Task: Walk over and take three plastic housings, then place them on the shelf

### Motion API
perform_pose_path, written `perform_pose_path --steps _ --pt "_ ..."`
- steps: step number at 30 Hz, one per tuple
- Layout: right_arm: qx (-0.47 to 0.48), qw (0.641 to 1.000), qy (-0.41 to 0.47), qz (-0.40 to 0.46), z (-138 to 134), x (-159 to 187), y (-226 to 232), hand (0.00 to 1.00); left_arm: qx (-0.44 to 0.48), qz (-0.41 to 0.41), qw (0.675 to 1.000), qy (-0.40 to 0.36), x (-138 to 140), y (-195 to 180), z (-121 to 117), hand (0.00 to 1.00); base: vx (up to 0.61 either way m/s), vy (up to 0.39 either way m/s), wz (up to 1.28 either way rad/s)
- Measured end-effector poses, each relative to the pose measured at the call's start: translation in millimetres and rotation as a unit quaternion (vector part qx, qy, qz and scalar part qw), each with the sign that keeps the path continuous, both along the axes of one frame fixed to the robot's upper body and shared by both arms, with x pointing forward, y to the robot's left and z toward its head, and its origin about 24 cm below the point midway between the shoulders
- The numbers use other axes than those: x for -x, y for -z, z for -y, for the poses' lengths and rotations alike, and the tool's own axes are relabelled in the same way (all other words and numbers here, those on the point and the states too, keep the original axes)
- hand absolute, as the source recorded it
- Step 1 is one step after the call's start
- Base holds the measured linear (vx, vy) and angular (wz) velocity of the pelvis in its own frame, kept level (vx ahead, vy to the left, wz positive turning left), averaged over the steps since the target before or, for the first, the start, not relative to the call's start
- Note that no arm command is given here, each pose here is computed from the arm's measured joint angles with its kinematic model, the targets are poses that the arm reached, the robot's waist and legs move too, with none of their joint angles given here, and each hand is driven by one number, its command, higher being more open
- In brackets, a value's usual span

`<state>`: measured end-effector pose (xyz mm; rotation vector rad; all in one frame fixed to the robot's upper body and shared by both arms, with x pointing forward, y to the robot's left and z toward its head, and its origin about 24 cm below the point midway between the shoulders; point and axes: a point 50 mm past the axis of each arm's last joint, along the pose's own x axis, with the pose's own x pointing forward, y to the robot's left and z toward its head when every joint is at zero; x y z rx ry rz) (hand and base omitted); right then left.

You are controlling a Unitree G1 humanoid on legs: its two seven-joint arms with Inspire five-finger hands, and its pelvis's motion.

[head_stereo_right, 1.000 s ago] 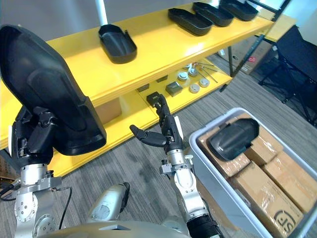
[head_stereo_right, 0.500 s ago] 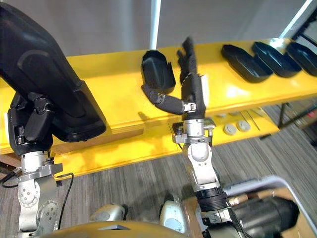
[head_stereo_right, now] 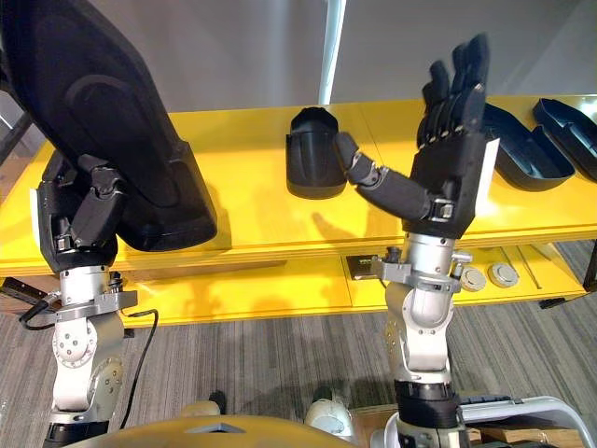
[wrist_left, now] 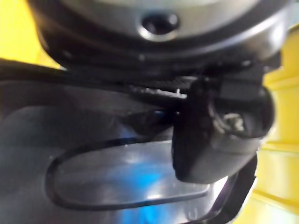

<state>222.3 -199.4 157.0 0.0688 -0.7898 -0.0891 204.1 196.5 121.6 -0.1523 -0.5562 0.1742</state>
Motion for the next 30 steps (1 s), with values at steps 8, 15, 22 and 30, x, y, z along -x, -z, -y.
perform_pose_path --steps 8,15,22,30 --pt "-0.033 0.996 -0.063 -0.056 0.6 -2.0 14.9 1.00 -0.068 -0.107 0.992 -0.022 -38.4 18.0 -20.0 0.00 -0.04 0.027 -0.18" --pt "0.050 0.986 -0.142 -0.073 -17.0 -28.2 5.3 1.00 -0.005 -0.184 0.979 -0.085 -105.1 28.5 -37.7 0.00 -0.07 0.006 -0.04" --pt "0.089 0.976 -0.175 -0.090 -23.6 -33.9 3.3 1.00 -0.006 -0.178 0.978 -0.111 -117.2 14.2 -54.2 0.00 -0.04 -0.011 -0.11" --pt "0.110 0.965 -0.227 -0.078 -37.1 -38.3 -6.1 1.00 -0.015 -0.229 0.963 -0.142 -142.9 -2.9 -68.8 0.00 -0.03 -0.001 -0.08"
